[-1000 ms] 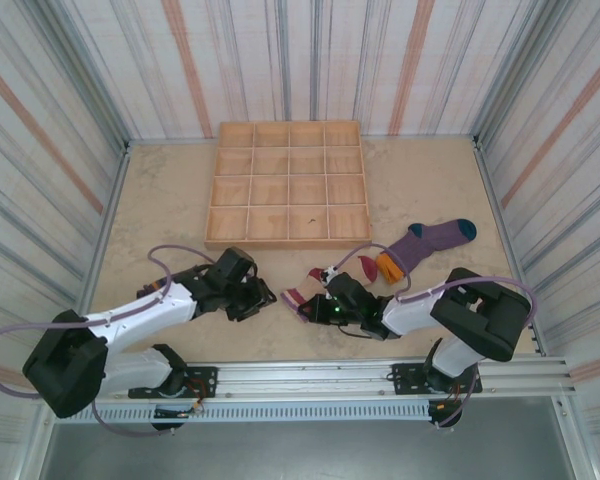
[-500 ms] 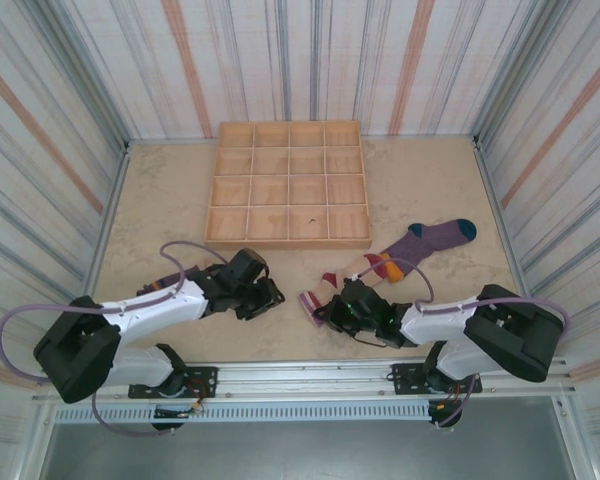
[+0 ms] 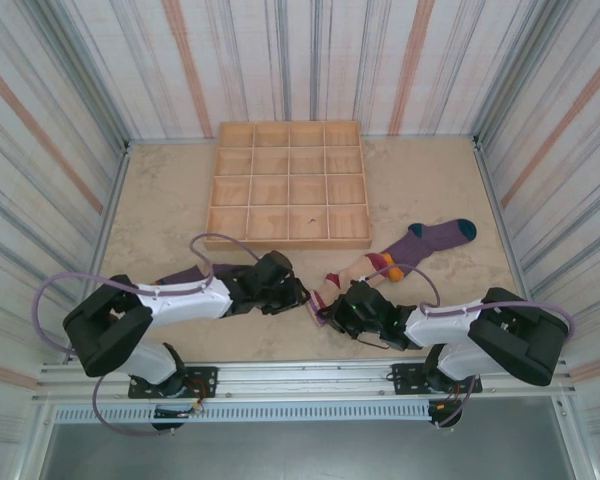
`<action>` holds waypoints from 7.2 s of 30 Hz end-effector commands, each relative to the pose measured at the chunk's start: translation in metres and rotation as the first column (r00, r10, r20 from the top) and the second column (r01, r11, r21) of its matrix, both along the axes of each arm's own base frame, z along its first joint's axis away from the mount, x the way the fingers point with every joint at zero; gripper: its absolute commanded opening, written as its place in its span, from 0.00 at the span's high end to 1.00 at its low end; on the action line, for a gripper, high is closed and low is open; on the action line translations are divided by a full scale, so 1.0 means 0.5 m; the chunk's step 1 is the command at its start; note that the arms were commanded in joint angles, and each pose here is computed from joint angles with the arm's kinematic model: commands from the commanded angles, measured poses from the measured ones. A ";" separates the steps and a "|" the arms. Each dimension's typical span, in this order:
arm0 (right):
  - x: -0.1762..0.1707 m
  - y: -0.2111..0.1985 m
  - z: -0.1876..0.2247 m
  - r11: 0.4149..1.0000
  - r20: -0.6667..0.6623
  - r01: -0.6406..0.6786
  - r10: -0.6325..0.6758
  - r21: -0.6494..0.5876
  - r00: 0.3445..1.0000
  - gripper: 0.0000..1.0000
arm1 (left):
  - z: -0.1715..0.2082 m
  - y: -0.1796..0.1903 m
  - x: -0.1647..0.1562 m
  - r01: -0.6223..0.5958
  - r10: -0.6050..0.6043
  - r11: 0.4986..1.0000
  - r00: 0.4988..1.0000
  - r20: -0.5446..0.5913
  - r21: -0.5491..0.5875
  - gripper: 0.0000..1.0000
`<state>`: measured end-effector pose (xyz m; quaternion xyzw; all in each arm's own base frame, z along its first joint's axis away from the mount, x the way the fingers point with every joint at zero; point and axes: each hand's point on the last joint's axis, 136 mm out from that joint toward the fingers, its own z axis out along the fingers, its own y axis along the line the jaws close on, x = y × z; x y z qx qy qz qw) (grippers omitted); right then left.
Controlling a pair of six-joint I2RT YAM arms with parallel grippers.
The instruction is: Roll the socks
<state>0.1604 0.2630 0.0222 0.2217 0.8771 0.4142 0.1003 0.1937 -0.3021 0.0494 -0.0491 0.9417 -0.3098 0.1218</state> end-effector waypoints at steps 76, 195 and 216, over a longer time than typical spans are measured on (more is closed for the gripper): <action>-0.036 0.232 0.000 0.289 0.276 -0.022 0.932 -0.957 0.235 0.51 | -0.028 0.200 -0.048 -0.145 0.184 0.973 0.957 -0.224 0.180 1.00; -0.015 0.178 0.114 0.339 0.337 0.056 0.874 -0.939 0.351 0.44 | -0.025 0.182 0.021 -0.253 0.288 0.950 0.937 -0.198 0.184 1.00; 0.021 0.207 -0.007 0.252 0.239 0.014 0.899 -0.968 0.367 0.90 | -0.031 0.174 0.019 -0.231 0.262 0.960 0.940 -0.219 0.156 0.97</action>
